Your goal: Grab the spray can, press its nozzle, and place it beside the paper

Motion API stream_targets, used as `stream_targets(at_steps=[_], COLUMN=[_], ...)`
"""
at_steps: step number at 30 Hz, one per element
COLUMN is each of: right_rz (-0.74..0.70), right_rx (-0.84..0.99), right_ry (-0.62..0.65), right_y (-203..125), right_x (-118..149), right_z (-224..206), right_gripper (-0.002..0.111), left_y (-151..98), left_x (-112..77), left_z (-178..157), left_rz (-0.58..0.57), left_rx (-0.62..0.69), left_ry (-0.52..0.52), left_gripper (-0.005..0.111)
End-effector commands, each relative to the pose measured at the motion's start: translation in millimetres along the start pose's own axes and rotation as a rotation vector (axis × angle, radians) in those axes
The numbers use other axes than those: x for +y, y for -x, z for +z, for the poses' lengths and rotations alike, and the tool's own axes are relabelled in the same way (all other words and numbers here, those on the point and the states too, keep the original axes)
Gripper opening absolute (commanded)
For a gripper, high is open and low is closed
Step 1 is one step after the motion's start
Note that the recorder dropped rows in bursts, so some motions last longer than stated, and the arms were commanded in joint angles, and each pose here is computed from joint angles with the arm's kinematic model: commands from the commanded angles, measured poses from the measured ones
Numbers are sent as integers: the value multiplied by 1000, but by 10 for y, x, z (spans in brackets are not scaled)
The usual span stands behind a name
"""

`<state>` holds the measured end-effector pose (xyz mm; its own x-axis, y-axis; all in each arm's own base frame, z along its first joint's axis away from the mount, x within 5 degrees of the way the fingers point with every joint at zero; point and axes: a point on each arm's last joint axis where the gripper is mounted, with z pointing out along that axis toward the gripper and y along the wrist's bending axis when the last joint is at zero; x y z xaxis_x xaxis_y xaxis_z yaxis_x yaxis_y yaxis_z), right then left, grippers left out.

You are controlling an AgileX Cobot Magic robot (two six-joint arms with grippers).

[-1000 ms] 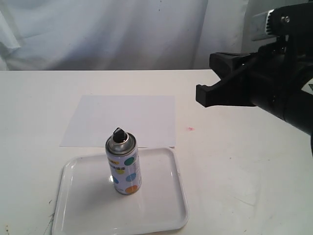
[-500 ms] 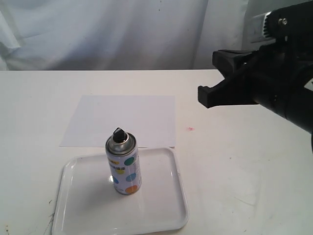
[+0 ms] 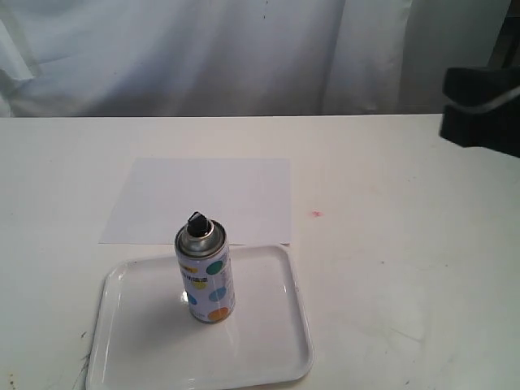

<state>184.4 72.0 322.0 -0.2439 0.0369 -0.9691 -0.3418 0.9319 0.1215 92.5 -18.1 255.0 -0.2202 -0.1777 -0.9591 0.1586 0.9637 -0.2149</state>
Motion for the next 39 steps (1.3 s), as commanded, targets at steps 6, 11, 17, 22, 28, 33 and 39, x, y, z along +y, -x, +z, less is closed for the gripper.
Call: stream_targets(at_steps=[6, 11, 17, 22, 28, 33, 39], right_rz=[43, 23, 11, 17, 33, 16, 37], right_rx=[-100, -196, -263, -242, -273, -231, -208], right_ry=[-276, -316, -318, -319, -345, -352, -349], right_y=[-473, -857, -846, -968, -1299, -1437, -1460], right_x=[-402, -362, -335, -325, -352, -374, -374], right_z=[-769, -1045, -1130, -1163, -1206, -1164, -1159], right_gripper=[0, 0, 0, 0, 0, 0, 0], left_y=[-8, -8, -8, -8, -8, -8, -8], left_x=[-5, -5, -5, -5, -5, -5, -5], left_z=[-6, -6, -6, -6, -6, -6, -6], left_rz=[-4, -4, -4, -4, -4, -4, -4], left_rx=[-2, -2, -2, -2, -2, -2, -2], left_ry=[-5, -5, -5, -5, -5, -5, -5], left_gripper=[0, 0, 0, 0, 0, 0, 0])
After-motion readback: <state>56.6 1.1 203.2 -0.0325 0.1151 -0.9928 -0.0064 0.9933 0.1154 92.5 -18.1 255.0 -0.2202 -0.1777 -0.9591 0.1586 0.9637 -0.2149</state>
